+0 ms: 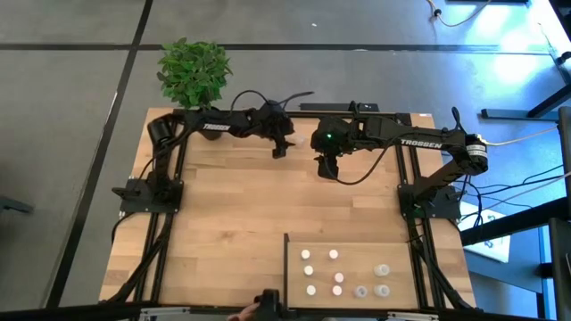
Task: Pick and place medicine bottles onto shelf by color
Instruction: Put the left transparent pill bottle on the shelf aligned with the other transparent pill bottle
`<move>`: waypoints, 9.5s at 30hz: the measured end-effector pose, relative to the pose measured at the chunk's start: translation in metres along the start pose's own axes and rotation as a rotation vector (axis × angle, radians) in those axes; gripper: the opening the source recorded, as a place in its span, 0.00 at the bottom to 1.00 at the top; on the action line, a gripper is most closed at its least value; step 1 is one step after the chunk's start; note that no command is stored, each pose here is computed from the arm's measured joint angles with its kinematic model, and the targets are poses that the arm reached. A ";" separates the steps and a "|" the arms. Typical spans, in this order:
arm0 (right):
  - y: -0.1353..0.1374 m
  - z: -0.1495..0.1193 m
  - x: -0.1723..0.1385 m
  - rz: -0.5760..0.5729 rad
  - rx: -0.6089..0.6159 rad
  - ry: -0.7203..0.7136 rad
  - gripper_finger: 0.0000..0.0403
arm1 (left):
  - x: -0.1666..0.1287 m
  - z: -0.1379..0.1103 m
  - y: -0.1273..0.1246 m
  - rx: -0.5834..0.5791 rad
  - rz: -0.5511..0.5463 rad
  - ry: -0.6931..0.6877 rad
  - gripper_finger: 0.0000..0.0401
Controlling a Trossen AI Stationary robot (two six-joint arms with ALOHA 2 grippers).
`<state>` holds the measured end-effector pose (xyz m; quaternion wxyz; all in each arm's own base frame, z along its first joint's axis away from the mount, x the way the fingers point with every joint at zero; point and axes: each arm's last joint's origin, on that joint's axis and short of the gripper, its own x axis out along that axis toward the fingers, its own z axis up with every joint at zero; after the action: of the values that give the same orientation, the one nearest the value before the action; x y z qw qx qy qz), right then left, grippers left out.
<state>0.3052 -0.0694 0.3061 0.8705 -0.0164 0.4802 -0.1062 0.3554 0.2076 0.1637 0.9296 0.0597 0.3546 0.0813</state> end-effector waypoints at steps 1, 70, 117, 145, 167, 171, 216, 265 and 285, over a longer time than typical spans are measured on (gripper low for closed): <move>0.000 0.000 0.000 0.000 0.000 0.000 0.55 | -0.001 -0.001 0.003 -0.003 -0.022 -0.016 0.61; 0.002 0.001 0.000 0.002 -0.074 -0.006 0.55 | -0.056 0.000 0.026 -0.028 -0.155 -0.009 0.61; 0.019 0.009 -0.002 0.026 -0.076 -0.087 0.55 | -0.198 -0.009 -0.084 0.015 0.044 -0.147 0.61; -0.008 0.021 0.049 -0.048 -0.075 -0.103 0.67 | -0.198 -0.009 -0.084 0.016 0.043 -0.147 0.61; -0.049 0.012 0.074 -0.093 -0.006 -0.049 0.93 | -0.198 -0.009 -0.084 0.016 0.043 -0.147 0.61; -0.055 0.007 0.089 -0.088 0.036 -0.002 0.93 | -0.198 -0.009 -0.084 0.016 0.042 -0.147 0.61; -0.076 -0.013 0.168 -0.101 0.023 0.089 0.93 | -0.198 -0.009 -0.084 0.016 0.043 -0.147 0.61; -0.075 -0.014 0.172 -0.057 0.240 0.084 0.37 | -0.198 -0.009 -0.084 0.016 0.043 -0.147 0.61; -0.058 -0.002 0.154 -0.041 0.228 0.037 0.38 | -0.198 -0.009 -0.084 0.016 0.043 -0.147 0.61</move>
<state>0.3733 -0.1565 0.1839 0.8553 0.0749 0.4806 -0.1784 0.2131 0.0873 0.2711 0.9506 0.0804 0.2847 0.0937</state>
